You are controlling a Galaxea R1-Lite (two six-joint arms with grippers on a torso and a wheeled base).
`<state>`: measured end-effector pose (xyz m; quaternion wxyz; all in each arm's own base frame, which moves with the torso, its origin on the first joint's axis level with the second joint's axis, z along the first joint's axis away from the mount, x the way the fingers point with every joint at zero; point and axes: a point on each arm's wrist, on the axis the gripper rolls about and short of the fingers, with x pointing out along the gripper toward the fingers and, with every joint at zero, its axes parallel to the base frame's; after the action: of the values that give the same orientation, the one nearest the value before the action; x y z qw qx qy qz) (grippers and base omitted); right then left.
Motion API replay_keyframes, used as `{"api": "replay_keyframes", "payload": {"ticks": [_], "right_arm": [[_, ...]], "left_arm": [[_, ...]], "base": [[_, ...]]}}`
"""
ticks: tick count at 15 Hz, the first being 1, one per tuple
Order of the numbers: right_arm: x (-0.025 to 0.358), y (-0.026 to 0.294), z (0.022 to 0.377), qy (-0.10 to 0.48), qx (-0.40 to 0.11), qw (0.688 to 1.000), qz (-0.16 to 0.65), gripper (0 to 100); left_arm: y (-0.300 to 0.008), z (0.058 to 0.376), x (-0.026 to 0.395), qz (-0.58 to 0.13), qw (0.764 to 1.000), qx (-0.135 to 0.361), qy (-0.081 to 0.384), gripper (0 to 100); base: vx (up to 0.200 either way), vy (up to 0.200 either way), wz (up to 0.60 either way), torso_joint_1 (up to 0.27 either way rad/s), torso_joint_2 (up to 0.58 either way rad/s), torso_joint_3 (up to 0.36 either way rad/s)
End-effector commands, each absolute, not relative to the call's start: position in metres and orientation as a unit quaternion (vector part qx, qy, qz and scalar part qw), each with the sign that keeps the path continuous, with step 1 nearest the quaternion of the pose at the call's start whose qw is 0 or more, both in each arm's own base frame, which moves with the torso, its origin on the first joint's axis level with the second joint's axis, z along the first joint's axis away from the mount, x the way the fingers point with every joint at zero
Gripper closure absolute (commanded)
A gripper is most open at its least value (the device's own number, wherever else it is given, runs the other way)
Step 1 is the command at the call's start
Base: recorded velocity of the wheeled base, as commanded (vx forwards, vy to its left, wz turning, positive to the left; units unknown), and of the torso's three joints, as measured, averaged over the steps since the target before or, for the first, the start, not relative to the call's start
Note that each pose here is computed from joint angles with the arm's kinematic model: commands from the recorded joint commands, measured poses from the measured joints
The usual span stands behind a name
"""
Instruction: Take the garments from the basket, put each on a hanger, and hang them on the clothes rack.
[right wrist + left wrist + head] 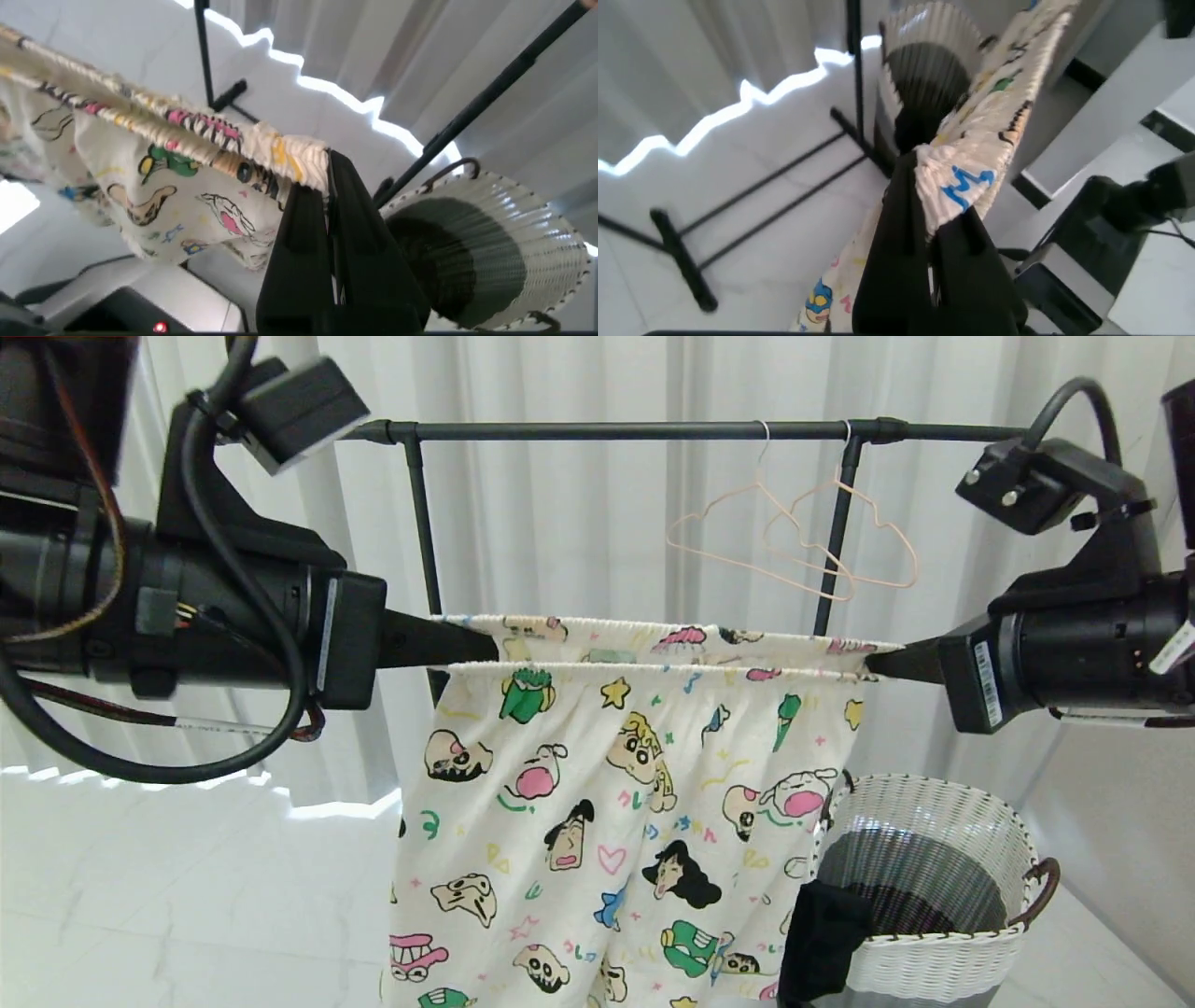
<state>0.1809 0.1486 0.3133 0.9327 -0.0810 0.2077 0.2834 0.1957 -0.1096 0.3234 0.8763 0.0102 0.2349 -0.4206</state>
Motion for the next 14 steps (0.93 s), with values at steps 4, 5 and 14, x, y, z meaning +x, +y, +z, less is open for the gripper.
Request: {"api": "replay_keyframes", "payload": {"ticks": [4, 5, 14], "right_arm": [[0.173, 0.14, 0.355, 0.14, -0.077, 0.944, 0.288, 100], [0.171, 0.138, 0.356, 0.134, -0.088, 0.944, 0.289, 100], [0.093, 0.089, 0.365, 0.164, -0.113, 0.918, 0.342, 100]], "left_arm": [[-0.128, 0.342, 0.17, -0.409, 0.891, 0.044, 0.191, 100], [-0.133, 0.345, 0.163, -0.411, 0.891, 0.051, 0.184, 100], [-0.137, 0.339, 0.156, -0.403, 0.895, 0.11, 0.16, 100]], "base": [[0.0, 0.0, 0.0, 0.0, 0.0, 0.0], [0.0, 0.0, 0.0, 0.0, 0.0, 0.0], [0.0, 0.0, 0.0, 0.0, 0.0, 0.0]]}}
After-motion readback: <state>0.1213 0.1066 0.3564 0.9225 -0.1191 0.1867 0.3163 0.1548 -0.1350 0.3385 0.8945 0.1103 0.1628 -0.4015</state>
